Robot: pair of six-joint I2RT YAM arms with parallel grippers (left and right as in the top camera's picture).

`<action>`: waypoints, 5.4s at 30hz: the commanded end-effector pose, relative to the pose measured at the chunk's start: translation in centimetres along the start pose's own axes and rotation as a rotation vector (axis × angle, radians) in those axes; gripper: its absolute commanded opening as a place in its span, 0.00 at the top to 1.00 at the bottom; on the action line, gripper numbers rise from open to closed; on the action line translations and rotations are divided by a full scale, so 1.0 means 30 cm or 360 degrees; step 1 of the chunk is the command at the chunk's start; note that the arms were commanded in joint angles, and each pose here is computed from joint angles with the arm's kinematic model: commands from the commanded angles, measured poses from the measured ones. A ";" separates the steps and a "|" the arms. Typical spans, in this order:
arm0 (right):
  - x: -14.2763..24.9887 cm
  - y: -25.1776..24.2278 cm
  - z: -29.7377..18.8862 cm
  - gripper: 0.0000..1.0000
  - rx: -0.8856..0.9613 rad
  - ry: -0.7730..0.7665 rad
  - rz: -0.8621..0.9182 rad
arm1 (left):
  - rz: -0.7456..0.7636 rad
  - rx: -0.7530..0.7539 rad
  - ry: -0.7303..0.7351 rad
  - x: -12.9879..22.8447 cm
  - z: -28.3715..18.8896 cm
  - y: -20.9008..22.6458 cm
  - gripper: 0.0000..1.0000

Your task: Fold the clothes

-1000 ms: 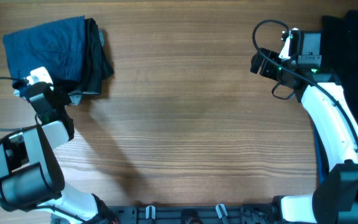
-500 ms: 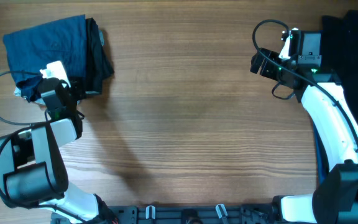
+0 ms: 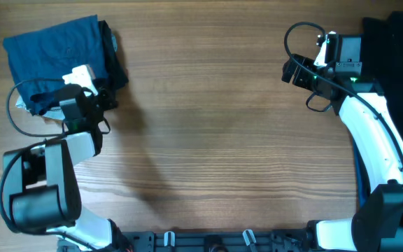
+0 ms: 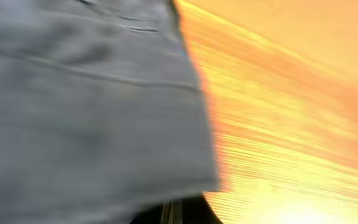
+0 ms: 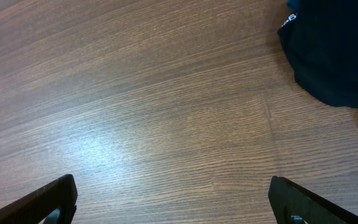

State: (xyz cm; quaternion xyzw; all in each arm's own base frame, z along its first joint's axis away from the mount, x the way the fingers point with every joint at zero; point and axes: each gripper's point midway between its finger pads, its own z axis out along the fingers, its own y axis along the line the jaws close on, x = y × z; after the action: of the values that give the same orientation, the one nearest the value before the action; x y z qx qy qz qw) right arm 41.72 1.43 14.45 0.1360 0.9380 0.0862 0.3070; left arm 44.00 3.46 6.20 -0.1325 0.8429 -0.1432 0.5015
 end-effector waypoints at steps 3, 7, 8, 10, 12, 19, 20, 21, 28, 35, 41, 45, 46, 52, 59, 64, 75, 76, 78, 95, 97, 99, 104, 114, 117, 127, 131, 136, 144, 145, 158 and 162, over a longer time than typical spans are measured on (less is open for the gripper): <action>0.005 -0.019 0.013 0.00 0.0035 0.0007 0.0007 | -0.0196 0.0413 -0.0071 -0.141 -0.120 -0.214 0.93; 0.005 -0.019 0.013 0.00 0.0035 0.0007 0.0007 | -0.0125 0.0393 -0.0367 -0.338 -0.254 -0.240 0.88; 0.006 -0.019 0.013 0.00 0.0035 0.0008 0.0007 | -0.0138 0.0315 -0.0457 -0.389 -0.286 -0.201 0.86; 0.006 -0.019 0.013 0.00 0.0035 0.0008 0.0008 | -0.0266 0.0148 -0.0577 -0.451 -0.323 -0.089 0.85; 0.005 -0.019 0.013 0.01 0.0035 0.0007 0.0008 | -0.0379 0.0020 -0.0629 -0.469 -0.339 0.026 0.85; 0.006 -0.019 0.013 0.00 0.0035 0.0008 0.0008 | -0.0439 -0.0004 -0.0683 -0.439 -0.205 0.237 0.85; 0.006 -0.019 0.013 0.00 0.0035 0.0008 0.0007 | -0.0496 0.0013 -0.0646 -0.429 -0.149 0.262 0.86; 0.006 -0.019 0.013 0.00 0.0035 0.0008 0.0008 | -0.0514 0.0001 -0.0620 -0.415 -0.119 0.282 0.87; 0.006 -0.019 0.013 0.00 0.0034 0.0008 0.0007 | -0.0727 -0.0487 -0.0369 -0.194 -0.088 0.546 0.89; 0.006 -0.019 0.013 0.00 0.0035 0.0008 0.0007 | -0.0478 -0.0135 -0.0532 -0.360 -0.117 0.401 0.93; 0.006 -0.019 0.013 0.00 0.0035 0.0008 0.0007 | -0.0559 0.0193 -0.0852 -0.647 -0.326 0.176 0.89; 0.005 -0.019 0.013 0.00 0.0035 0.0007 0.0007 | -0.0580 0.0251 -0.0792 -0.632 -0.308 0.109 0.86; 0.006 -0.019 0.013 0.00 0.0035 0.0008 0.0007 | -0.0594 0.0256 -0.0748 -0.607 -0.281 0.101 0.86; 0.005 -0.019 0.013 0.00 0.0035 0.0007 0.0007 | -0.0668 0.0278 -0.0491 -0.422 -0.096 0.092 0.87; 0.005 -0.019 0.013 0.00 0.0035 0.0007 0.0007 | -0.0713 0.0349 -0.0253 -0.217 0.069 0.095 0.87; 0.006 -0.019 0.013 0.01 0.0035 0.0008 0.0008 | -0.0790 0.0246 -0.0043 -0.037 0.133 0.159 0.88; 0.006 -0.019 0.013 0.00 0.0035 0.0008 0.0008 | -0.0874 0.0670 -0.0503 -0.487 -0.130 0.039 0.89; 0.006 -0.019 0.013 0.00 0.0035 0.0008 0.0008 | -0.0904 0.0629 -0.0502 -0.490 -0.138 0.071 0.89; 0.005 -0.019 0.013 0.00 0.0035 0.0007 0.0007 | -0.0967 0.0539 -0.0513 -0.489 -0.159 0.162 0.89; 0.005 -0.019 0.013 0.01 0.0035 0.0007 0.0007 | -0.1178 -0.0204 -0.0488 -0.343 -0.259 0.602 0.96; 0.006 -0.019 0.013 0.00 0.0035 0.0008 0.0007 | -0.1157 -0.0126 -0.0602 -0.450 -0.322 0.545 0.96; 0.006 -0.019 0.013 0.00 0.0035 0.0008 0.0007 | -0.1075 0.0035 -0.0720 -0.590 -0.421 0.416 0.96; 0.005 -0.019 0.013 0.00 0.0035 0.0007 0.0008 | -0.0915 0.0267 -0.0745 -0.705 -0.555 0.107 0.93; 0.006 -0.019 0.013 0.00 0.0035 0.0008 0.0008 | -0.0402 -0.0362 -0.0021 -0.236 -0.319 -0.062 0.92; 0.006 -0.019 0.013 0.01 0.0035 0.0008 0.0007 | -0.0155 -0.0535 0.0084 -0.147 -0.288 -0.079 0.88; 0.005 -0.019 0.013 0.00 0.0035 0.0007 0.0007 | -0.0108 -0.0600 0.0220 -0.061 -0.268 -0.072 0.00; 0.006 -0.019 0.013 0.01 0.0035 0.0008 0.0008 | -0.0108 -0.0600 0.0220 -0.060 -0.268 -0.072 0.00; 0.005 -0.019 0.013 0.00 0.0035 0.0007 0.0008 | -0.0109 -0.0600 0.0219 -0.061 -0.268 -0.072 0.00; -0.036 0.012 -0.069 0.00 -0.0007 -0.0099 -0.0010 | -0.0109 -0.0600 0.0219 -0.061 -0.268 -0.072 0.00; -0.060 0.039 -0.128 0.00 -0.0043 -0.0172 -0.0028 | -0.0109 -0.0600 0.0219 -0.060 -0.268 -0.072 0.00; 0.021 0.235 -0.904 0.00 -0.0580 -0.1012 -0.0242 | -0.0109 -0.0600 0.0219 -0.061 -0.268 -0.072 0.00; 0.241 0.127 -0.801 0.01 -0.0565 -0.0979 -0.0241 | -0.0109 -0.0600 0.0219 -0.061 -0.268 -0.072 0.00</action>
State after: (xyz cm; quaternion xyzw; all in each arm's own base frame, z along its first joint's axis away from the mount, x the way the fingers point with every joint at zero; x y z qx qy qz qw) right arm 24.00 5.81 36.50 0.0255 0.7572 0.1886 0.6248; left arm 37.97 2.77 12.40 -0.2448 0.8808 -0.0188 0.4049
